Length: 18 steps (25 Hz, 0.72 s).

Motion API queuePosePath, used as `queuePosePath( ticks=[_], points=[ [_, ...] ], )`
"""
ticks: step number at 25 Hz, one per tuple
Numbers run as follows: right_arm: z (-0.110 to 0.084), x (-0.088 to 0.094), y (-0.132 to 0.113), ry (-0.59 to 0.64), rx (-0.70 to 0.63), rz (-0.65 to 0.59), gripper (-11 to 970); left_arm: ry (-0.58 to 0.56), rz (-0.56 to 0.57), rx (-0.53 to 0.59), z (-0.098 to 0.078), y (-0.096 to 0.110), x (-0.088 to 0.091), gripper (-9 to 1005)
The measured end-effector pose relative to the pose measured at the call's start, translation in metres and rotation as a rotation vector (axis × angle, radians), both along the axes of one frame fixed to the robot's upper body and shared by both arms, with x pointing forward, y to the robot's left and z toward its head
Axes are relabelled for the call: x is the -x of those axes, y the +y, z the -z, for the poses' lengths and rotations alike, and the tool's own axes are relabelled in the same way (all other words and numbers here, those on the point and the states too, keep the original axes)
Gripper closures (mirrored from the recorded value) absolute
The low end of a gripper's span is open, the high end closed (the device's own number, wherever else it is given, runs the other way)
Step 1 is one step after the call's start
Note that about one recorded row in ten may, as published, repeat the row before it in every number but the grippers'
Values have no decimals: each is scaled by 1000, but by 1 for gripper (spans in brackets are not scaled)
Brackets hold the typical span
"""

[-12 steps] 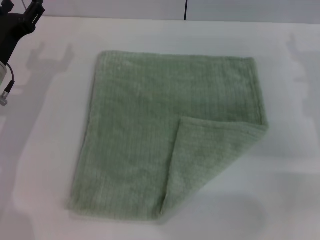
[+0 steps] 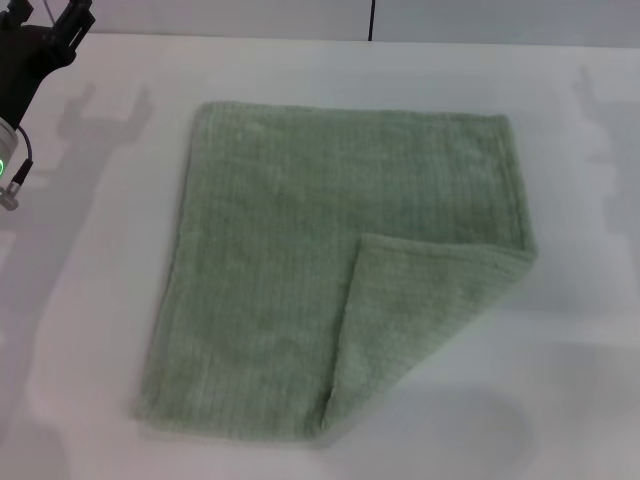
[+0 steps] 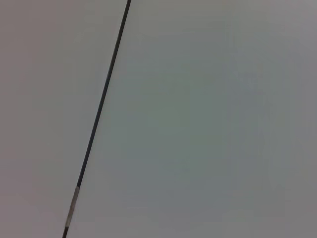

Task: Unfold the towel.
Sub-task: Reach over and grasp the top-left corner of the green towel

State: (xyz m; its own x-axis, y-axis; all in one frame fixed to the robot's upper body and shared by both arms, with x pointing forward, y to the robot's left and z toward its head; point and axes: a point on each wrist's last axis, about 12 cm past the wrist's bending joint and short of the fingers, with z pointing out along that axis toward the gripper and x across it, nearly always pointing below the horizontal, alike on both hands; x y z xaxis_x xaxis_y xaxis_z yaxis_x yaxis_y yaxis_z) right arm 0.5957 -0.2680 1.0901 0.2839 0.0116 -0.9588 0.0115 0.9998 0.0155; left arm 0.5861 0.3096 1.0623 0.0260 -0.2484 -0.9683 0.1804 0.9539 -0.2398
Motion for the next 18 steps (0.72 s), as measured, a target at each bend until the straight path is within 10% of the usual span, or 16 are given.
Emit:
queuePosePath(
  ticks=[18],
  points=[
    [2,2,-1,3,0,5,143,29,116,-65,5,-17,2,449]
  ],
)
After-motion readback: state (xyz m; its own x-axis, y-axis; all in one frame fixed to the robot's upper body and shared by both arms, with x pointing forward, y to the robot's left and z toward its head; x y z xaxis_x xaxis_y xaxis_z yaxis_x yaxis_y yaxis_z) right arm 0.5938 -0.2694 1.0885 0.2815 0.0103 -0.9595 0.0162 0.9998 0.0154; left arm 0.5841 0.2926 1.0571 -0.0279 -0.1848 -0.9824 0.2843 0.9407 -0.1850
